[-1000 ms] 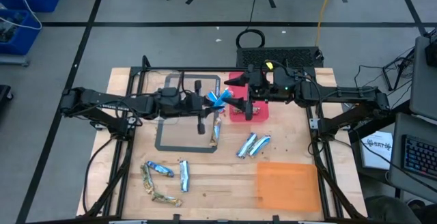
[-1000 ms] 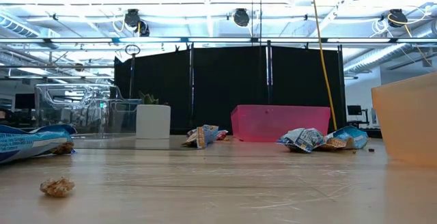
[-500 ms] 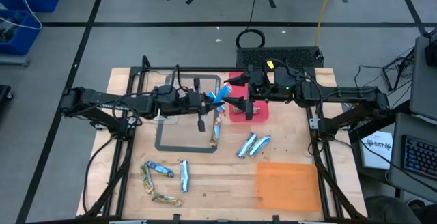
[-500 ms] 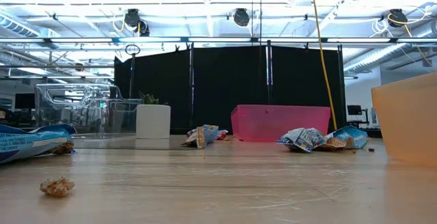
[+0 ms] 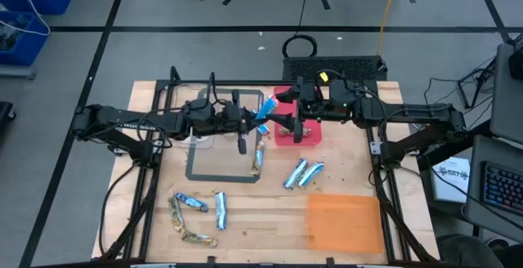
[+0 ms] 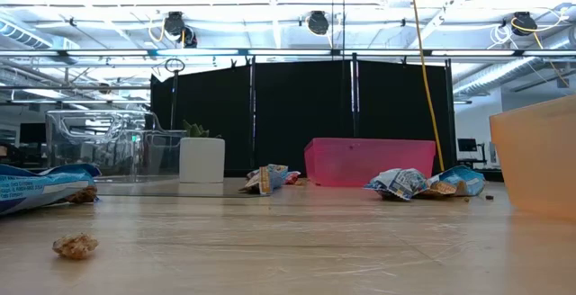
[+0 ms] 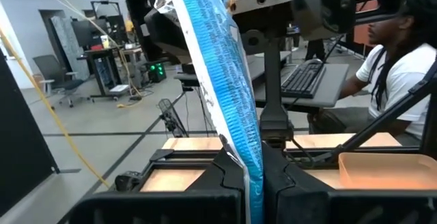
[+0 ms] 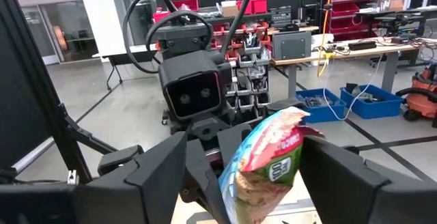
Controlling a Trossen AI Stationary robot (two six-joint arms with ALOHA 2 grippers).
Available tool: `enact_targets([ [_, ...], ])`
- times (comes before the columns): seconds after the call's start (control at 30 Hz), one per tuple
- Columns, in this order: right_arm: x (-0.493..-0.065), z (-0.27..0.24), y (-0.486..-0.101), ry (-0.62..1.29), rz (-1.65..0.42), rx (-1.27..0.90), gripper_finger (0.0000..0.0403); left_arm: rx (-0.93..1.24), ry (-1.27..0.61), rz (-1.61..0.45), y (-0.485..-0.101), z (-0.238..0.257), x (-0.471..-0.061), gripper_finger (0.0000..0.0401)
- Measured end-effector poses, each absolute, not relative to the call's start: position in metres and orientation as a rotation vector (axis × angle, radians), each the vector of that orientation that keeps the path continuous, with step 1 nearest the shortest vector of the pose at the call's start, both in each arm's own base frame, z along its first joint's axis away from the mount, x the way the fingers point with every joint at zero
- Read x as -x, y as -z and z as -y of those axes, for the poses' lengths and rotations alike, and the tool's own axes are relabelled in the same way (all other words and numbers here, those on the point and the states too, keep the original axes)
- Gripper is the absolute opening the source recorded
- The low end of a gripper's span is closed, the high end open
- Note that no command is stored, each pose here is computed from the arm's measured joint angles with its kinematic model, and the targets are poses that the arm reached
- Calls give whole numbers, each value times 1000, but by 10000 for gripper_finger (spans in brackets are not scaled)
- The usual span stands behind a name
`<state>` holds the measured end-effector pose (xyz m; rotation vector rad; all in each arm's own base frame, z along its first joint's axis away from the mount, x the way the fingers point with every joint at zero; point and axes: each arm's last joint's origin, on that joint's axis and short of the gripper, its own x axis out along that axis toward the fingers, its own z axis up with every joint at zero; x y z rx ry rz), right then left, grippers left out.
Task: Pick and place Granola Bars by type
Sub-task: Put the red granola bar into the red bin
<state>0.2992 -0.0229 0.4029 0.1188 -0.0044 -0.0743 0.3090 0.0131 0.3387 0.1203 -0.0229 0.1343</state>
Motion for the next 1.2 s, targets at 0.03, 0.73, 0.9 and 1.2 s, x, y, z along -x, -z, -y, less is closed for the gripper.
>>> enact_targets([
  [0.03,-300,23,-402,74,3,-119,251,-120,-132,23,-339,-13,-309,6],
  [0.73,-311,24,-392,75,-36,-117,55,-120,-112,21,-338,-12,-309,6],
  [0.9,-311,24,-391,74,-37,-117,12,-93,-112,24,-338,-12,-309,8],
  [1.2,-311,24,-391,75,-43,-118,15,-58,-111,40,-340,-12,-309,79],
])
